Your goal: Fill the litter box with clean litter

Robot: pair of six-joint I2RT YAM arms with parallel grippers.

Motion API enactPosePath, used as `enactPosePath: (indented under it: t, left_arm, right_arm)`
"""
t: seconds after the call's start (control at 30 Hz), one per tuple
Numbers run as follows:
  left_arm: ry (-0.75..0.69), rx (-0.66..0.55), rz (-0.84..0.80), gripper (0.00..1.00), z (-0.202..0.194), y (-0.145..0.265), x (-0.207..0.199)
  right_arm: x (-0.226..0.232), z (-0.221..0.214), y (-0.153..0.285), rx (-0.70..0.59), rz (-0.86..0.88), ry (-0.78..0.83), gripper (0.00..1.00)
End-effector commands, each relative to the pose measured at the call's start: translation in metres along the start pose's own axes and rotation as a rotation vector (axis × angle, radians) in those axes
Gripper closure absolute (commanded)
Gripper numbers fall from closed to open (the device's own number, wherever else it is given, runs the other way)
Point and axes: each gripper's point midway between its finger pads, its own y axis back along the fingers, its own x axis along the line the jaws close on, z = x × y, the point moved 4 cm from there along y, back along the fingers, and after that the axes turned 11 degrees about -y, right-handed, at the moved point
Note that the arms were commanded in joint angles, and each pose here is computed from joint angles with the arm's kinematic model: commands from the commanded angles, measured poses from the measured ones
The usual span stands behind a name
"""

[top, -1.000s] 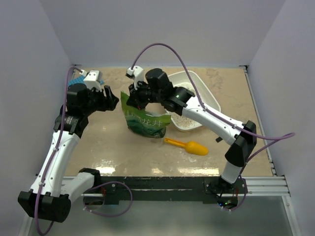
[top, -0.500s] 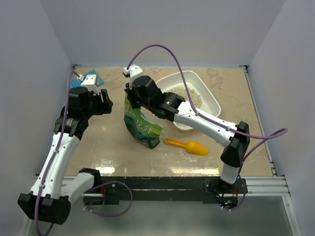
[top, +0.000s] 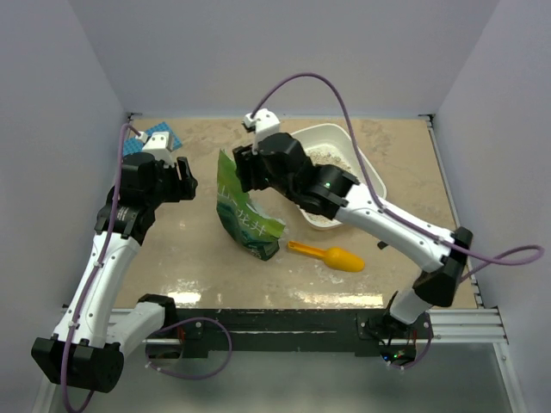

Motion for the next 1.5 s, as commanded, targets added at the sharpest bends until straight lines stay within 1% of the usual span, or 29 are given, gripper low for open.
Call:
enactPosePath:
  t: [0.0,0.03,0.07,0.1,0.17,0.2,0.27,0.33,0.37,0.57,0.7,0.87,0.97,1.03,1.07,1.1,1.17,1.2,1.23,1.3,1.33,1.37,1.47]
  left_arm:
    - [-0.020,-0.036,-0.002,0.36,0.008,0.005,0.000]
    - [-0.019,-0.036,-0.003,0.36,0.008,0.005,0.000]
    - [-0.019,-0.038,-0.007,0.36,0.008,0.005,0.000]
    - [-0.019,-0.038,-0.009,0.36,0.008,0.006,-0.001]
    - [-0.020,-0.038,-0.015,0.36,0.008,0.006,-0.002]
    - [-0.019,-0.036,-0.013,0.36,0.008,0.005,-0.001]
    - [-0.018,-0.033,-0.015,0.36,0.007,0.004,-0.001]
    - [-0.019,-0.032,-0.009,0.36,0.007,0.004,-0.001]
    - [-0.019,-0.030,-0.004,0.36,0.006,0.004,0.000]
    - [-0.022,-0.030,-0.009,0.36,0.006,0.005,0.000]
    - [-0.026,-0.029,-0.010,0.36,0.006,0.005,-0.001]
    - [-0.026,-0.018,-0.016,0.36,0.001,0.003,-0.001]
    - [-0.030,-0.015,-0.019,0.36,-0.001,0.002,-0.002]
    - [-0.030,-0.017,-0.022,0.36,-0.001,0.002,-0.002]
    - [-0.032,-0.018,-0.022,0.36,-0.001,0.003,-0.002]
    - [-0.032,-0.018,-0.024,0.36,-0.001,0.003,-0.002]
    - [-0.032,-0.017,-0.022,0.36,-0.001,0.003,-0.002]
    - [-0.032,-0.017,-0.022,0.36,-0.002,0.003,-0.002]
    - [-0.033,-0.018,-0.021,0.36,-0.001,0.003,-0.002]
    - [-0.033,-0.017,-0.018,0.36,-0.003,0.002,-0.001]
    - [-0.033,-0.018,-0.018,0.36,-0.002,0.002,-0.001]
    - [-0.033,-0.018,-0.016,0.36,-0.003,0.002,-0.001]
    - [-0.033,-0.015,-0.012,0.36,-0.003,0.001,-0.001]
  right_arm:
    - [-0.037,0.019,0.055,-0.069,-0.041,-0.070,0.35]
    - [-0.039,0.017,0.061,-0.066,-0.012,-0.084,0.34]
    - [-0.046,0.000,0.061,-0.023,-0.003,-0.080,0.32]
    - [-0.045,0.001,0.074,-0.020,0.062,-0.093,0.30]
    - [-0.048,-0.017,0.076,0.034,0.106,-0.092,0.27]
    - [-0.049,-0.018,0.083,0.039,0.142,-0.099,0.25]
    - [-0.043,-0.033,0.086,0.091,0.221,-0.111,0.23]
    - [-0.038,-0.036,0.093,0.090,0.275,-0.124,0.21]
    - [-0.040,-0.046,0.091,0.111,0.275,-0.133,0.21]
    - [-0.038,-0.076,0.075,0.159,0.328,-0.161,0.20]
    - [-0.033,-0.084,0.066,0.169,0.365,-0.168,0.19]
    - [-0.031,-0.110,0.053,0.257,0.397,-0.164,0.19]
    - [-0.035,-0.119,0.045,0.278,0.370,-0.163,0.22]
    - [-0.040,-0.118,0.042,0.268,0.328,-0.164,0.29]
    - [-0.042,-0.118,0.041,0.268,0.308,-0.154,0.35]
    - [-0.044,-0.117,0.041,0.263,0.286,-0.147,0.55]
    - [-0.051,-0.112,0.042,0.241,0.221,-0.133,0.77]
    - [-0.052,-0.108,0.044,0.224,0.199,-0.124,0.94]
    - [-0.051,-0.104,0.049,0.219,0.196,-0.114,1.00]
    - [-0.054,-0.101,0.053,0.198,0.146,-0.073,1.00]
    - [-0.051,-0.091,0.058,0.169,0.144,-0.054,1.00]
    - [-0.047,-0.088,0.062,0.137,0.112,-0.026,1.00]
    - [-0.031,-0.081,0.074,0.082,0.097,0.046,1.00]
